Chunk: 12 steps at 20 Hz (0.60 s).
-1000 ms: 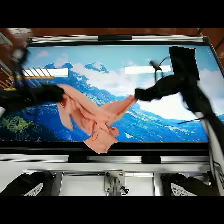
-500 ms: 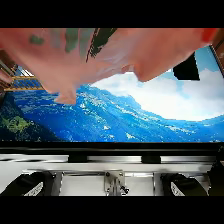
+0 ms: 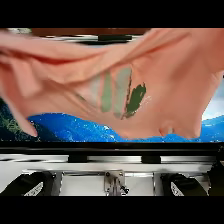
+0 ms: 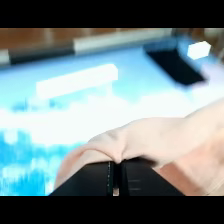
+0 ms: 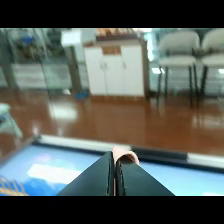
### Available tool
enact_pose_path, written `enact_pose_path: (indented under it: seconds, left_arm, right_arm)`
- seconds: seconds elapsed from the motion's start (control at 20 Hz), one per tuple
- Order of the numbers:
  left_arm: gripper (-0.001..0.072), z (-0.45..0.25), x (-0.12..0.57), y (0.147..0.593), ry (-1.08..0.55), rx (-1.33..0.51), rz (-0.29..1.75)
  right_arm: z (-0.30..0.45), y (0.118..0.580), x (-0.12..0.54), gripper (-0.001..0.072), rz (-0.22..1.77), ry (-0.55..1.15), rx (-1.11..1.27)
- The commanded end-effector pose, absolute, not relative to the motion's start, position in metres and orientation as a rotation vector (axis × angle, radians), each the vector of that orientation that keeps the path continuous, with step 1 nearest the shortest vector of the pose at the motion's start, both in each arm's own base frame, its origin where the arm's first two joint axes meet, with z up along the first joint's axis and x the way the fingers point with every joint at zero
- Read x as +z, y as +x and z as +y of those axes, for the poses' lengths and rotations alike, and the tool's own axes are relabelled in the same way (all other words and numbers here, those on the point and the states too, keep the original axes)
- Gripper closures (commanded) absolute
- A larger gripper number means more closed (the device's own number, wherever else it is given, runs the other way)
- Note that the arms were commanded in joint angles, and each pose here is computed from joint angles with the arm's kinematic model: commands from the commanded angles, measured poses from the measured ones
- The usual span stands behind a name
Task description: Fold the shirts.
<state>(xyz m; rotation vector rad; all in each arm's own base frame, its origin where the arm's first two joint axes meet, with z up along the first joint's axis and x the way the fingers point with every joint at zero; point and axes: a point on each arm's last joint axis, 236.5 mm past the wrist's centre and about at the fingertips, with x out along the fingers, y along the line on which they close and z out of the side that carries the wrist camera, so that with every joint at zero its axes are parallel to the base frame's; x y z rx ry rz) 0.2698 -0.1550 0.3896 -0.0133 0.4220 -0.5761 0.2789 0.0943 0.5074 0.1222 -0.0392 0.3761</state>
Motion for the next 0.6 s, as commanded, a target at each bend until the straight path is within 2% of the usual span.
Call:
enact_pose_path:
  seconds: [0.0, 0.1, 0.2, 0.3, 0.4, 0.55]
  left_arm:
    - [0.0665, -0.157, 0.236, 0.259, 0.033, -0.582, 0.911]
    - [0.0665, -0.176, 0.168, 0.248, -0.048, -0.641, 1.083]
    - [0.0665, -0.197, 0.119, 0.244, -0.179, -0.673, 1.161]
    - [0.0665, -0.205, 0.085, 0.253, -0.274, -0.644, 1.174]
    - [0.0665, -0.203, 0.069, 0.268, -0.299, -0.604, 1.172]
    - [0.0665, -0.191, 0.063, 0.312, -0.357, -0.513, 1.085]
  right_arm:
    - [0.078, 0.320, 0.451, 0.0651, 0.155, -0.005, 0.277]
    - [0.084, 0.364, 0.416, 0.0651, 0.253, -0.007, 0.279]
    - [0.108, 0.410, 0.375, 0.0651, 0.350, 0.029, 0.349]
    - [0.138, 0.460, 0.318, 0.0651, 0.463, 0.088, 0.430]
    - [0.151, 0.503, 0.256, 0.0651, 0.567, 0.114, 0.432]
    - [0.165, 0.543, 0.163, 0.0651, 0.744, 0.232, 0.405]
